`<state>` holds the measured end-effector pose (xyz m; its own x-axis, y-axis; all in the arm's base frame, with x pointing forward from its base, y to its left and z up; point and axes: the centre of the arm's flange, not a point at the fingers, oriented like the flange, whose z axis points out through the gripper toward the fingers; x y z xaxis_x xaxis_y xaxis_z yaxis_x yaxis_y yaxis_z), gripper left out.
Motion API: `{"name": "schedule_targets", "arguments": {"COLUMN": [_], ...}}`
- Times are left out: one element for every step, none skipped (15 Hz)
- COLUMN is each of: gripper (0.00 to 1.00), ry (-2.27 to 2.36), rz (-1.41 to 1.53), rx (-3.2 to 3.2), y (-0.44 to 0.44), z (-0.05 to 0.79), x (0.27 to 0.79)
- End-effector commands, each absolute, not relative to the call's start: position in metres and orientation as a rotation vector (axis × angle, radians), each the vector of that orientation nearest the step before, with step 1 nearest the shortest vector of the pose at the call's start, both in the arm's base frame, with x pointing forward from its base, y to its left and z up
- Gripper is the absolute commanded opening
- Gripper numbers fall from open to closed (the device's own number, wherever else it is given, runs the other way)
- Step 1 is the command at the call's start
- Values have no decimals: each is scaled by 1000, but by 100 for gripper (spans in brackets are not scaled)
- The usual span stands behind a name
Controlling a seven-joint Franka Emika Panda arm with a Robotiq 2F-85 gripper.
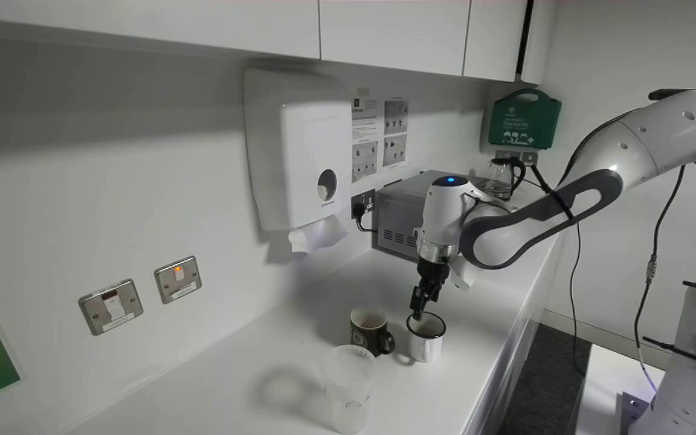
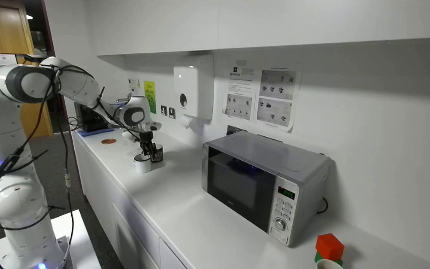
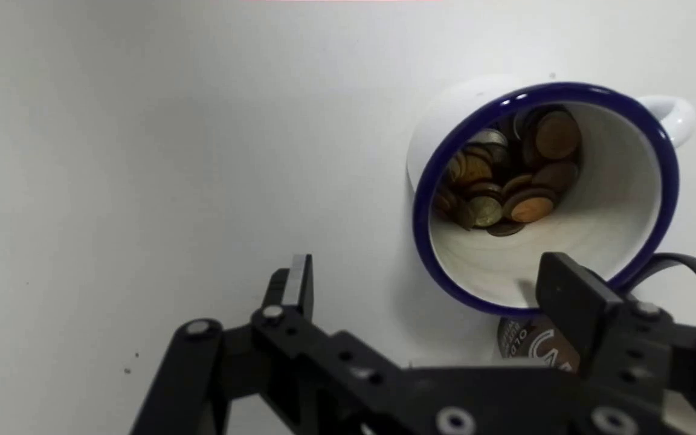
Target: Pour the contents in the white mug into the cup.
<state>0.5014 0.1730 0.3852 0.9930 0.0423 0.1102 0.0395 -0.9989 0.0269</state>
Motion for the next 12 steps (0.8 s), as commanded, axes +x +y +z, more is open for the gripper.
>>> {"name": "schedule_targets", "arguments": {"gripper": [100, 100, 100, 100, 100, 100, 100, 100, 100, 100, 100, 100], "ry": [62, 55, 48, 39, 28, 19, 9, -4, -18, -29, -36, -43], "rz": [78, 55, 33, 19, 6, -3, -12, -23, -30, -37, -47, -55], "rx": [3105, 3103, 3103, 3104, 3106, 3107, 3111, 3115, 3122, 3128, 3136, 3141], "y": [177, 175, 173, 170, 166, 162, 158, 154, 151, 148, 147, 147], "z": [382, 378, 375, 372, 368, 366, 364, 362, 360, 360, 358, 357], "x": [522, 523, 524, 524, 525, 525, 526, 526, 526, 526, 526, 526]}}
